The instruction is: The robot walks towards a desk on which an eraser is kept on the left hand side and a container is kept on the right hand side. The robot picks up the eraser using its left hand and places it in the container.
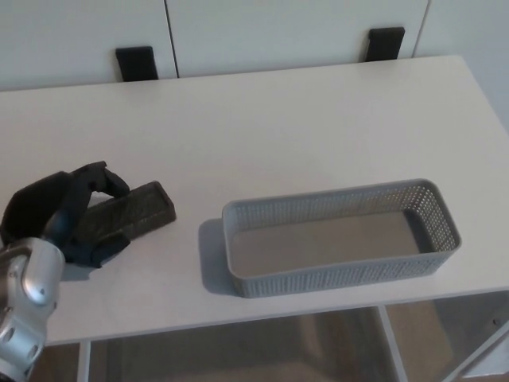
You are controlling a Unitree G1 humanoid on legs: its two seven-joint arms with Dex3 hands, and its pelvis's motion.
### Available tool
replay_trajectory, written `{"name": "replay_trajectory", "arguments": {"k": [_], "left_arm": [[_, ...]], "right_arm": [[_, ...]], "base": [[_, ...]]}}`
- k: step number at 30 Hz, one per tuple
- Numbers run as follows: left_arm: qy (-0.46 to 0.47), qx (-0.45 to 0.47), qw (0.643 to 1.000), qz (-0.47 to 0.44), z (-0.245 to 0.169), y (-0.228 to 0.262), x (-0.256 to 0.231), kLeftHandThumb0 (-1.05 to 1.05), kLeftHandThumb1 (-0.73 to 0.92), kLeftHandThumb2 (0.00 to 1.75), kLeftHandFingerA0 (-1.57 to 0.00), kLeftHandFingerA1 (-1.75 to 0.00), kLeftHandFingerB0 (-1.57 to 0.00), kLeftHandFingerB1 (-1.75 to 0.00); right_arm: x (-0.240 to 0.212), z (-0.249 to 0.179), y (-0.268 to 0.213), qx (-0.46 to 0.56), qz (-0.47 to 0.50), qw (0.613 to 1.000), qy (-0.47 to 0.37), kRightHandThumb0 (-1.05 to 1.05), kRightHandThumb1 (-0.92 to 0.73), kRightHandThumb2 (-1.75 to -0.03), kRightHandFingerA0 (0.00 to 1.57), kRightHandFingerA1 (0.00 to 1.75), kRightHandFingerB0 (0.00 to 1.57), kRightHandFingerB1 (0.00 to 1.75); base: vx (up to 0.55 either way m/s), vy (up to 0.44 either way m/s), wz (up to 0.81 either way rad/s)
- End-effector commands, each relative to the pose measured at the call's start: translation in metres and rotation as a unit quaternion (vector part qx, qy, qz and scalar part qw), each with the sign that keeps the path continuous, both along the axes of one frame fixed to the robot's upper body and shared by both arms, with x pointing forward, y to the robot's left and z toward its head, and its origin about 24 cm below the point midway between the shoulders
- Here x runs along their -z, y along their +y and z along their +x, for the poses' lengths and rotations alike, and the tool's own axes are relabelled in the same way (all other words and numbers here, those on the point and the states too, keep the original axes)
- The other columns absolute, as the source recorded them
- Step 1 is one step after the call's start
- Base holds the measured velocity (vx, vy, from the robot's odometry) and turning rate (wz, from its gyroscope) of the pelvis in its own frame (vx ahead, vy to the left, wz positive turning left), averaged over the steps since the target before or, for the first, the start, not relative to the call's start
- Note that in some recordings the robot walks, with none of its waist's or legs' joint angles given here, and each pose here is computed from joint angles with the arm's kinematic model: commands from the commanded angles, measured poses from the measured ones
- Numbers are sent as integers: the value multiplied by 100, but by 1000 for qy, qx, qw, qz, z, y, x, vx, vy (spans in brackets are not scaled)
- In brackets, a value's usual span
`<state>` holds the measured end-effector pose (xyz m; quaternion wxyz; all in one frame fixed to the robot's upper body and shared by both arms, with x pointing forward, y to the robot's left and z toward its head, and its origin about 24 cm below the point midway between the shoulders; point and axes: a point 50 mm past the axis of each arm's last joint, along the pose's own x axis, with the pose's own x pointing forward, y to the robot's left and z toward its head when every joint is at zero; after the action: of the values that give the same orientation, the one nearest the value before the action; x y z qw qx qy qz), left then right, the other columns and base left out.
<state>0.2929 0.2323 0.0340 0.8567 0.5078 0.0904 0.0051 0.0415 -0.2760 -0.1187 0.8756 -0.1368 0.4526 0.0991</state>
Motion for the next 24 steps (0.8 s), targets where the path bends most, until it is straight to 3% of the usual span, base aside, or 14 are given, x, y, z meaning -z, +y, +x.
{"name": "replay_trajectory", "arguments": {"k": [1, 6, 7, 8, 12, 13, 17, 20, 23, 24], "left_arm": [[33, 2, 998, -45, -13, -4, 14, -23, 59, 107, -140, -131, -117, -111], [34, 2, 998, -46, -13, -4, 14, -23, 59, 107, -140, -131, -117, -111], [24, 4, 998, -54, -12, -5, 8, -21, 72, 82, -136, -136, -115, -107], [-41, 25, 992, -115, -9, -20, -27, -18, 52, 107, -142, -133, -118, -115], [-62, 41, 989, -131, -11, -27, -38, -16, 49, 116, -144, -133, -121, -118], [-65, 43, 988, -132, -12, -28, -39, -18, 40, 122, -141, -135, -115, -120], [-70, 50, 988, -132, -12, -32, -46, -23, 35, 128, -141, -132, -117, -119], [-74, 53, 986, -140, -14, -36, -50, -25, 24, 143, -140, -135, -117, -119], [-80, 59, 985, -143, -15, -39, -54, -24, 21, 147, -141, -136, -117, -120], [-83, 62, 985, -141, -15, -41, -56, -32, 24, 138, -141, -137, -118, -119]], "right_arm": [[-3, 2, -7, -6, -9, 1000, -7, -28, -72, -61, 48, 53, 34, 39], [-3, 2, -7, -6, -9, 1000, -7, -28, -72, -61, 48, 53, 34, 39], [-3, 2, -7, -7, -8, 1000, -8, -28, -72, -61, 48, 54, 34, 39], [-3, 1, -6, -8, -8, 1000, -8, -29, -72, -61, 47, 52, 35, 39], [-3, 1, -7, -5, -10, 1000, -6, -28, -71, -61, 48, 53, 35, 39], [-3, 1, -7, -8, -10, 1000, -7, -29, -72, -61, 48, 53, 35, 39], [-3, 2, -6, -8, -11, 1000, -7, -29, -72, -61, 49, 53, 36, 39], [-4, 2, -5, -10, -10, 1000, -10, -29, -72, -61, 48, 53, 35, 39], [-5, 2, -5, -12, -12, 1000, -11, -29, -72, -61, 47, 53, 35, 39], [-6, 3, -5, -14, -11, 1000, -11, -29, -73, -61, 47, 53, 35, 39]], "base": [[0, 0, 0], [0, 0, 0], [0, 0, 0], [0, 0, 0], [0, 0, 0], [0, 0, 0], [0, 0, 0], [0, 0, 0], [0, 0, 0], [0, 0, 0]]}}
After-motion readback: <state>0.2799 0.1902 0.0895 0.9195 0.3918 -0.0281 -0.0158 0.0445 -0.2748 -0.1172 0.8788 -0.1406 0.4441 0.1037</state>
